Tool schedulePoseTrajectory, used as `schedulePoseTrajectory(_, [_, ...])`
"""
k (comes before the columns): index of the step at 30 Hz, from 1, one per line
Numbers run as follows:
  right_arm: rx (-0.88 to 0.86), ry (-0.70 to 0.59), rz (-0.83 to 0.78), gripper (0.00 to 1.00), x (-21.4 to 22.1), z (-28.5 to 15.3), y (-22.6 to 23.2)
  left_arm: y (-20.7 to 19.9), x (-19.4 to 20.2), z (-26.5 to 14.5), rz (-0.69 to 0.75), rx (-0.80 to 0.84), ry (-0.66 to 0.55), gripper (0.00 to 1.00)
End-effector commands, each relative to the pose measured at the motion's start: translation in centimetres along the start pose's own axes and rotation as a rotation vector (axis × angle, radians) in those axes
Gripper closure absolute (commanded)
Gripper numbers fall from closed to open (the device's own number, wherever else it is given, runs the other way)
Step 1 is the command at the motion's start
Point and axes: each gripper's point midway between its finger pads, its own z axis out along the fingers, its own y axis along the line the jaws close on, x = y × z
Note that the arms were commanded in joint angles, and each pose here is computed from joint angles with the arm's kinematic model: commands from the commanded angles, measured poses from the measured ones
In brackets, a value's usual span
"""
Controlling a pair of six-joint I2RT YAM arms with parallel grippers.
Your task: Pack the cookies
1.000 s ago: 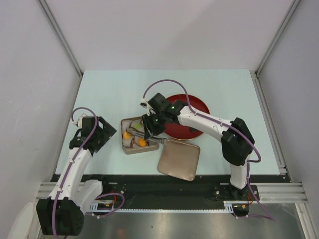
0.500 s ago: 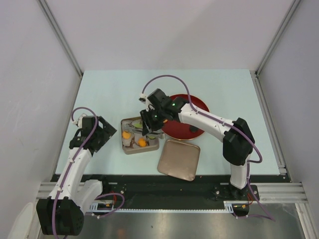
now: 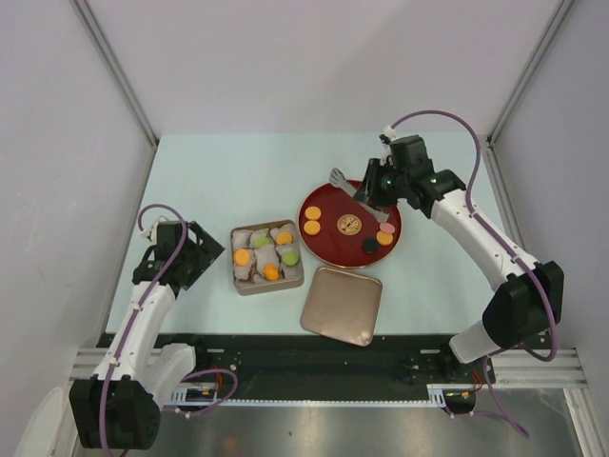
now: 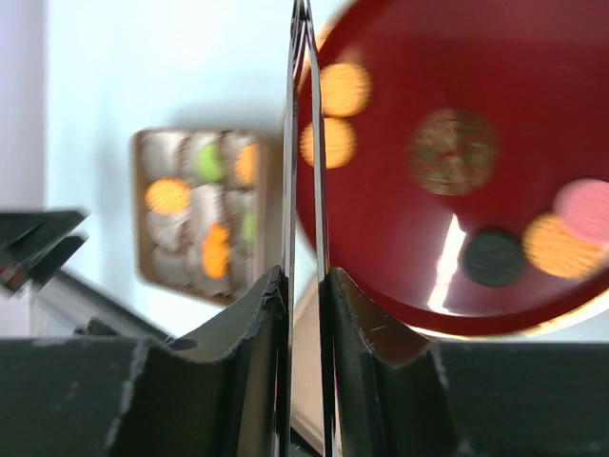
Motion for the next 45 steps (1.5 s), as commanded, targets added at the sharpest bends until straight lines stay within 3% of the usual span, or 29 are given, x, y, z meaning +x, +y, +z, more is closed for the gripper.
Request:
schedulePoseTrajectory(1, [0.113,-0.062,0.042,0.75,-0.8,0.1,-3.8,-1.4,-0.1,0.0,0.01,0.067,0.02,0.0])
schedulePoseTrajectory(13, [0.301,0.003,0.123,0.82,0.8,5.3,-10.8,-2.2,0.2,-0.7,0.01,0.117,0.031,0.01])
schedulePoseTrajectory(19, [0.369,-0.1,0.184,0.89,-1.6,3.0,-13.7,-2.0,0.5,-0.7,0.015,0.119,0.035,0.01])
schedulePoseTrajectory(23, [0.393,-0.214,0.232,1.0,-3.8,-0.2,-16.1,-2.3,0.6,-0.5,0.01,0.139,0.04,0.01])
schedulePoseTrajectory(30, [0.519,-0.3,0.403,1.0,-2.8,-2.2,-23.6,-2.5,1.0,-0.4,0.008,0.155,0.055,0.01])
schedulePoseTrajectory(40, [0.7,-0.077,0.518,1.0,3.5,1.5,-30.0,-2.5,1.1,-0.5,0.01,0.161,0.057,0.01])
schedulePoseTrajectory(42, [0.694,-0.038,0.531,0.95,4.4,2.1,-30.2,-2.5,1.1,-0.5,0.01,0.162,0.056,0.01])
schedulePoseTrajectory(45, [0.69,0.019,0.551,0.79,5.9,3.0,-30.5,-2.4,1.1,-0.6,0.008,0.165,0.05,0.01])
